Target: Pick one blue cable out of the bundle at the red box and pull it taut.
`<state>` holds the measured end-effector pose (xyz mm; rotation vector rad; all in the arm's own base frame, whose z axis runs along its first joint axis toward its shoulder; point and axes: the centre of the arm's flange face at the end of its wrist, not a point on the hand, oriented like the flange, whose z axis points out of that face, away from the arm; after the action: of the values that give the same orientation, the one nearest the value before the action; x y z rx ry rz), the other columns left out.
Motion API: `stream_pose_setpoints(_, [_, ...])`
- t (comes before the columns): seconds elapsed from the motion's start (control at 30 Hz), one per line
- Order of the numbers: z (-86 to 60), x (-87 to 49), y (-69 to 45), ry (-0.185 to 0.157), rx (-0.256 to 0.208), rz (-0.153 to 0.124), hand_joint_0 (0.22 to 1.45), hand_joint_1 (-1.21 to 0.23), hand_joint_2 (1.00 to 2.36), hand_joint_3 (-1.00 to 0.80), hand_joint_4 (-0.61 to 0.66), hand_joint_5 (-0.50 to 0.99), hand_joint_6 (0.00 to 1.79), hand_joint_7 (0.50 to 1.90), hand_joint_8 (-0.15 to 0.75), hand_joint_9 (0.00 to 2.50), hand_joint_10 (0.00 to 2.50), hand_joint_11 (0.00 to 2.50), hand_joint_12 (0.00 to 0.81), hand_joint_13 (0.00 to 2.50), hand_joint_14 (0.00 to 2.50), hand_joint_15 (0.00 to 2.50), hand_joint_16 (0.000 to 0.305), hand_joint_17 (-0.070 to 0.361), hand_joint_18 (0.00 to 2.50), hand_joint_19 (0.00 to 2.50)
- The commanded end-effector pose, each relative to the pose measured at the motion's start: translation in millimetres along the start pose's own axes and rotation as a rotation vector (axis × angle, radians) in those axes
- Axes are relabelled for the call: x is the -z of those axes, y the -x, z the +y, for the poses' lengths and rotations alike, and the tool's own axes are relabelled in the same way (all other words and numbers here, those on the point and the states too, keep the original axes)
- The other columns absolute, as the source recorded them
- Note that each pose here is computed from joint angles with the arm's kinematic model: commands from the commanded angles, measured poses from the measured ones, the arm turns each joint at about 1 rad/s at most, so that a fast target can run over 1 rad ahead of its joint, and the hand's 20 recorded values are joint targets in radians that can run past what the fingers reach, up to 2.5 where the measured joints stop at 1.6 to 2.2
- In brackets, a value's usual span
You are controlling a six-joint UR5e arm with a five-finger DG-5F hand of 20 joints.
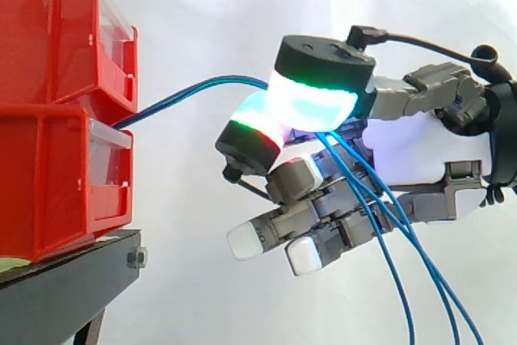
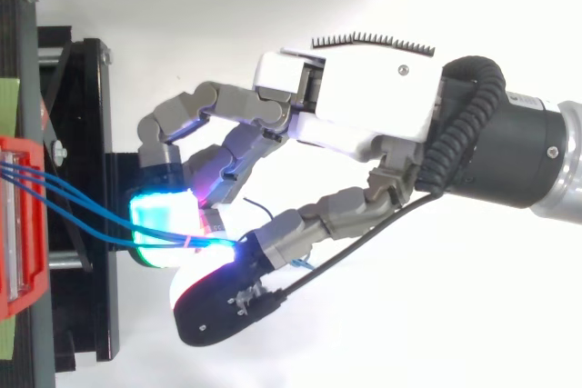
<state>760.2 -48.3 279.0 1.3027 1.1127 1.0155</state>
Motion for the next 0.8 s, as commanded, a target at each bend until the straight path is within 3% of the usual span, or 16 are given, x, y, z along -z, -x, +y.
stream_pose_setpoints(0.0, [0.3, 0.1, 0.8, -0.001, -0.001, -0.001, 0.69, -0.98, 1.00, -0.50, 0.18, -0.21, 0.85, 1.20, 0.395, 0.73, 0.02, 1.24, 0.475, 0.65, 0.01, 0.33, 0.065, 0.146, 0.78, 0.41])
stream_pose_setpoints(0.17, [0.2, -0.1, 1.8, -0.001, -0.004, -0.001, 0.53, -0.91, 1.00, -0.50, 0.21, -0.21, 0.84, 1.15, 0.420, 0.73, 0.01, 1.24, 0.491, 0.64, 0.01, 0.33, 0.069, 0.154, 0.78, 0.43])
stream_pose_setpoints(0.3, [0.2, -0.1, 1.8, -0.001, -0.004, -0.001, 0.48, -0.80, 1.00, -0.50, 0.23, -0.20, 0.83, 1.13, 0.444, 0.79, 0.01, 1.23, 0.513, 0.67, 0.01, 0.34, 0.073, 0.163, 0.82, 0.43])
stream_pose_setpoints(0.6, [0.3, 0.1, 0.7, -0.001, -0.004, 0.001, 0.52, -0.70, 1.00, -0.50, 0.22, -0.17, 0.80, 1.16, 0.432, 0.86, 0.01, 1.16, 0.504, 0.69, 0.01, 0.35, 0.070, 0.158, 0.82, 0.46])
stream_pose_setpoints(0.77, [0.3, 0.1, 0.8, -0.001, -0.004, -0.001, 0.57, -0.72, 1.01, -0.35, 0.22, -0.17, 0.81, 1.23, 0.420, 0.87, 0.01, 1.16, 0.489, 0.70, 0.01, 0.35, 0.067, 0.151, 0.82, 0.46])
